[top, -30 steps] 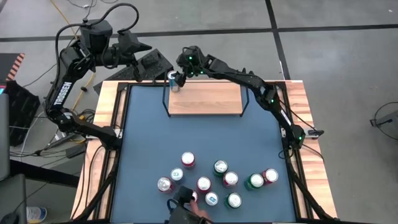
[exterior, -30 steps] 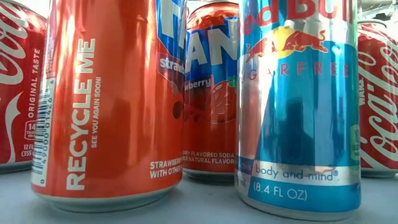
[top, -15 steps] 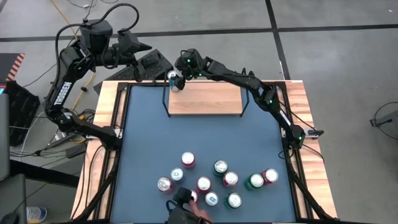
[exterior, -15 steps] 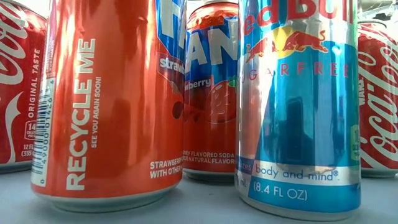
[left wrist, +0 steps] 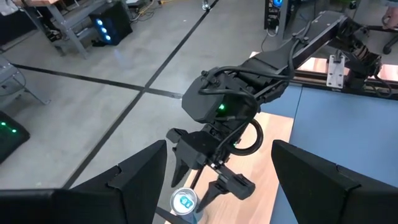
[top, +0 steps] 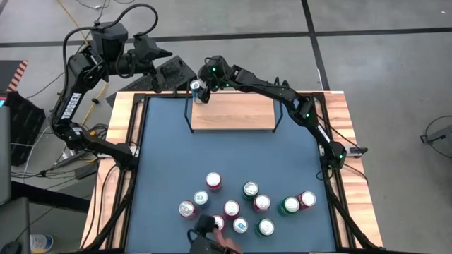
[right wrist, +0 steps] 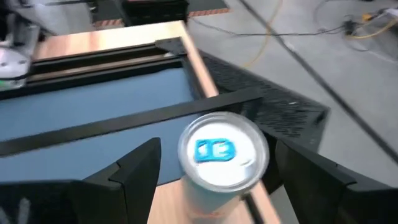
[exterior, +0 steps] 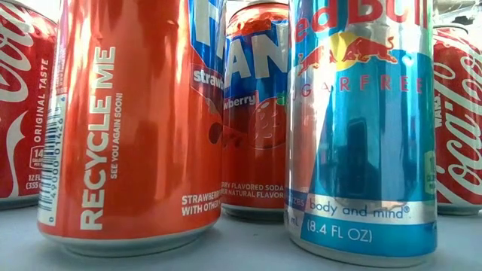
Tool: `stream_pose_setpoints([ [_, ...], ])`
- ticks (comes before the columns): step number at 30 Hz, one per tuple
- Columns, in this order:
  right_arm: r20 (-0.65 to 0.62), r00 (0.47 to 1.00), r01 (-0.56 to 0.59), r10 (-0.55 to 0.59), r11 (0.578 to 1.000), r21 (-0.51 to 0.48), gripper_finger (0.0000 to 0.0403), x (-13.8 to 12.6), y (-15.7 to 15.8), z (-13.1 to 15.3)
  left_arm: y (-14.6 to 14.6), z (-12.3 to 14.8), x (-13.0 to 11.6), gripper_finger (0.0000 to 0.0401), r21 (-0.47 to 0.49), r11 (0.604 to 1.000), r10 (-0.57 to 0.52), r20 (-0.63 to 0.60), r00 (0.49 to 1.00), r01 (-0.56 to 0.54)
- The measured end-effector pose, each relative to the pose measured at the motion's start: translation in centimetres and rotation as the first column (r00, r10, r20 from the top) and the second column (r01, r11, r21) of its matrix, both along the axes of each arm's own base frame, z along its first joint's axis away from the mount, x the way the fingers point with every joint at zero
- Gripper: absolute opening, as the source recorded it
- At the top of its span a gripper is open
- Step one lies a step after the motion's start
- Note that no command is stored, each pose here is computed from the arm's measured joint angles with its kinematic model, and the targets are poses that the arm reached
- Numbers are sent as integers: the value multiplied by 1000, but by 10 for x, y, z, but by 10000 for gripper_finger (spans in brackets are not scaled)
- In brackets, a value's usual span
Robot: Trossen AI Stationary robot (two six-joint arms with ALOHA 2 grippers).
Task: Place canned beverage on shelf
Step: Put the top blue soda can on the shelf
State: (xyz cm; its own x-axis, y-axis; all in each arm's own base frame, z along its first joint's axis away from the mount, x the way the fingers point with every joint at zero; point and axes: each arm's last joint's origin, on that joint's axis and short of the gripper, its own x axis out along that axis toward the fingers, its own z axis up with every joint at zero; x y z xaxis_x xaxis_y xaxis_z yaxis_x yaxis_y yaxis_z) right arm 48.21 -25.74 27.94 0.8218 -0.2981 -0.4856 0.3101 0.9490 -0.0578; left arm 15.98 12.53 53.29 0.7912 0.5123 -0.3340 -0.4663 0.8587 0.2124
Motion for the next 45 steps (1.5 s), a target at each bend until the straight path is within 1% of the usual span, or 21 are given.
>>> stream_pose_setpoints([
  [7,24,1000,0,0,1000,-7,301,2,2,2,0,-2,0,277,-6,1000,-1,-16,1000,1],
  [11,16,1000,4,-4,1000,0,301,5,0,-6,0,-2,0,277,-7,1000,0,-17,1000,0],
  [15,19,1000,17,-17,1000,-21,301,5,-1,-5,0,-2,0,277,-9,1000,0,-20,1000,0],
  [25,-4,999,37,-37,999,-6,301,0,-8,-8,0,-2,0,277,-7,1000,3,-21,1000,-3],
  [35,-33,995,97,-98,995,-33,301,2,-4,-9,0,-2,0,277,-2,1000,1,-24,1000,-1],
  [45,-55,995,85,-87,996,-26,301,4,2,-11,0,-2,0,277,-8,1000,3,-21,1000,-3],
])
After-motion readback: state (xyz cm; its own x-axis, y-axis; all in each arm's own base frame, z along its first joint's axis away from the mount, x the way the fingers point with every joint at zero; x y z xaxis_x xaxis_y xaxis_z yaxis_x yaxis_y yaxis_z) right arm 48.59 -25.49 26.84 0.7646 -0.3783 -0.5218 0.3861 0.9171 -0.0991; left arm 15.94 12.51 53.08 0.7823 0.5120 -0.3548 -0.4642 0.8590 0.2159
